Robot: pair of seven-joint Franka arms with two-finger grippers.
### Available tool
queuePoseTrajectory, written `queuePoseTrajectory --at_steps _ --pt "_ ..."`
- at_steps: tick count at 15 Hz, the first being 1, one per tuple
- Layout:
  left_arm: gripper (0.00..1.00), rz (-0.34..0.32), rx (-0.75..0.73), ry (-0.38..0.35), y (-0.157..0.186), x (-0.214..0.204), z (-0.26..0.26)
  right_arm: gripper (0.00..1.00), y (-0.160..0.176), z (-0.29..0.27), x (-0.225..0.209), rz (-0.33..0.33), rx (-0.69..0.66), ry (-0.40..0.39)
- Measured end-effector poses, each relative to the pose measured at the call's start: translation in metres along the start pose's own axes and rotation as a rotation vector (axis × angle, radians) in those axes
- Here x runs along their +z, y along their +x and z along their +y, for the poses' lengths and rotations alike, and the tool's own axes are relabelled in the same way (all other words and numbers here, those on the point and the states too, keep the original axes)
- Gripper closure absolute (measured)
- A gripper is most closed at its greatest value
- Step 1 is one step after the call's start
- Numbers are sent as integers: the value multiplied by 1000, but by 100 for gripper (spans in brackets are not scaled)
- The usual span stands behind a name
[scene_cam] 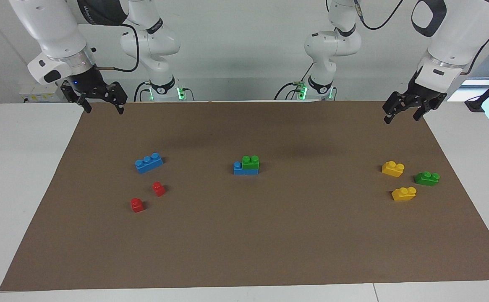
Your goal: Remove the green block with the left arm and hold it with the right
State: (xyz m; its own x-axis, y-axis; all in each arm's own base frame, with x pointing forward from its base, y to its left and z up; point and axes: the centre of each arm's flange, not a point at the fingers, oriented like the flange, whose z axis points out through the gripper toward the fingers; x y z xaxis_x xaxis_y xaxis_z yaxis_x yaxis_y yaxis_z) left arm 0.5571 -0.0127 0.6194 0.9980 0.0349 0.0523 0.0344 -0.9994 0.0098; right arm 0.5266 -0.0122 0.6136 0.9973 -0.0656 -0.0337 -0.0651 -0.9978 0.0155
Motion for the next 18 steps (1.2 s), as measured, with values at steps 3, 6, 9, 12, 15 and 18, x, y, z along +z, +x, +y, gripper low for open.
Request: queuePoseTrajectory --at_steps 3,6,9,12,15,18 --pt "0 0 0 0 0 0 0 0 0 0 0 0 0 0" --pt "0 0 0 0 0 0 0 0 0 0 0 0 0 0" --pt "0 1 0 0 0 0 0 0 0 0 0 0 1 0" --pt "0 1 0 0 0 0 0 0 0 1 0 1 2 0" --pt "0 0 -2 0 0 0 0 0 0 4 0 1 10 0" --pt "0 0 -5 0 0 0 0 0 3 15 -2 21 51 3"
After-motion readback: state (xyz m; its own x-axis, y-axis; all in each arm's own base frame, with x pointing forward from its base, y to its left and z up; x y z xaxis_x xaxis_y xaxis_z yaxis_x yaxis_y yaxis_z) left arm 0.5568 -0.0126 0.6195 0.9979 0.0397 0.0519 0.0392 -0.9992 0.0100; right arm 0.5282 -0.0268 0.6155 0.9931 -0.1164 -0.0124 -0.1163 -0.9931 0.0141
